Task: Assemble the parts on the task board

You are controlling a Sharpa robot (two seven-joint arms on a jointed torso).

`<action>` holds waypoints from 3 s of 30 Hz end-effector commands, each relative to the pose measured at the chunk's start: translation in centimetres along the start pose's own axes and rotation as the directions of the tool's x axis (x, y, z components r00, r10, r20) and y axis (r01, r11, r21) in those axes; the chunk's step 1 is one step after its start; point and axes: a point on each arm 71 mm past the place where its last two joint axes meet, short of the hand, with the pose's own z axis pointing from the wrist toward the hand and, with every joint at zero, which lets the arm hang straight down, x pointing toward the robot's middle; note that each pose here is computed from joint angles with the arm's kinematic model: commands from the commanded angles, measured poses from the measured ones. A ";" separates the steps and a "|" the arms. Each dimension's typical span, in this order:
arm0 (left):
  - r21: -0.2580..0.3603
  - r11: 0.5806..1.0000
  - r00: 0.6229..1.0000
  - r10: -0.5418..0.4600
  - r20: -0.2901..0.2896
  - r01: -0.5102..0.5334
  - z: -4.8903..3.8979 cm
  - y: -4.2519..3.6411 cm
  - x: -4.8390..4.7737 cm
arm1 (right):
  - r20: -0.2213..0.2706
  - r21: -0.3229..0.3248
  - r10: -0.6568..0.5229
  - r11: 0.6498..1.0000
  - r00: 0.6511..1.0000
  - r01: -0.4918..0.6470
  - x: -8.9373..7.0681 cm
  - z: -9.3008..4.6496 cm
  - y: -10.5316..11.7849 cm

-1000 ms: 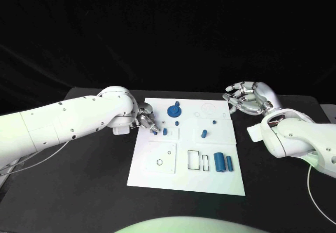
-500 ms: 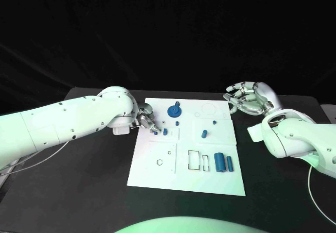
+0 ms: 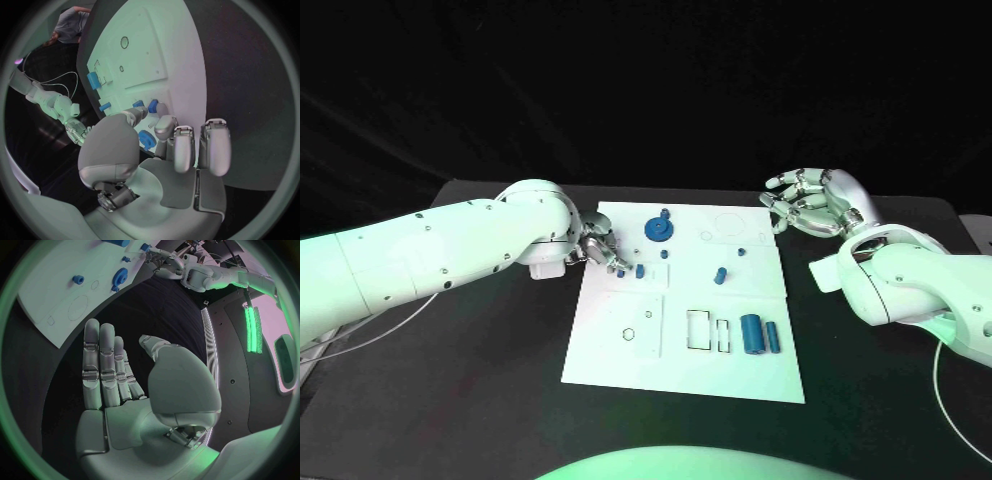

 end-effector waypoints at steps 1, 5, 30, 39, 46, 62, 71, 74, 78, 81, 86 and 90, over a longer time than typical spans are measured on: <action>0.013 0.999 0.999 -0.033 0.015 0.033 -0.17 -0.13 -0.16 | -0.003 -0.013 -0.001 1.000 1.000 0.001 0.1 0.0 0.1; 0.026 0.997 0.996 -0.079 0.030 0.078 -0.49 -0.03 -0.52 | -0.003 -0.012 -0.001 1.000 1.000 0.001 0.1 0.0 0.1; 0.563 0.826 0.908 -0.230 0.351 -0.008 -2.12 -3.88 -2.25 | -0.003 -0.010 -0.001 1.000 1.000 0.001 0.1 -0.1 -0.1; 0.559 0.777 0.879 -0.014 0.476 -0.290 -1.03 -5.62 -0.34 | -0.007 -0.011 -0.001 1.000 1.000 0.001 0.2 0.0 0.0; 0.489 0.779 0.861 0.125 0.492 -0.393 0.35 -6.23 0.88 | -0.008 -0.012 -0.001 1.000 1.000 0.000 0.3 0.0 0.0; 0.405 0.790 0.834 0.228 0.503 -0.461 1.45 -6.76 1.35 | -0.008 -0.013 0.000 1.000 1.000 0.000 0.3 0.0 0.1; 0.386 0.801 0.835 0.237 0.497 -0.458 1.71 -6.88 1.30 | -0.009 -0.014 0.000 1.000 1.000 0.000 0.4 0.0 0.1; 0.382 0.804 0.835 0.238 0.497 -0.456 1.80 -6.96 1.27 | -0.009 -0.014 0.001 1.000 1.000 -0.001 0.4 0.0 0.1; 0.375 0.808 0.837 0.242 0.491 -0.454 1.96 -7.04 1.27 | -0.010 -0.015 0.001 1.000 1.000 -0.001 0.5 0.0 0.1; 0.367 0.812 0.839 0.248 0.485 -0.453 2.14 -7.07 1.25 | -0.011 -0.015 0.001 1.000 1.000 -0.001 0.5 0.0 0.2; 0.357 0.818 0.840 0.254 0.479 -0.451 2.41 -7.13 1.21 | -0.011 -0.016 0.002 1.000 1.000 -0.002 0.5 0.0 0.2; 0.351 0.822 0.842 0.258 0.474 -0.449 2.54 -7.14 1.20 | -0.012 -0.016 0.002 1.000 1.000 -0.002 0.5 0.0 0.2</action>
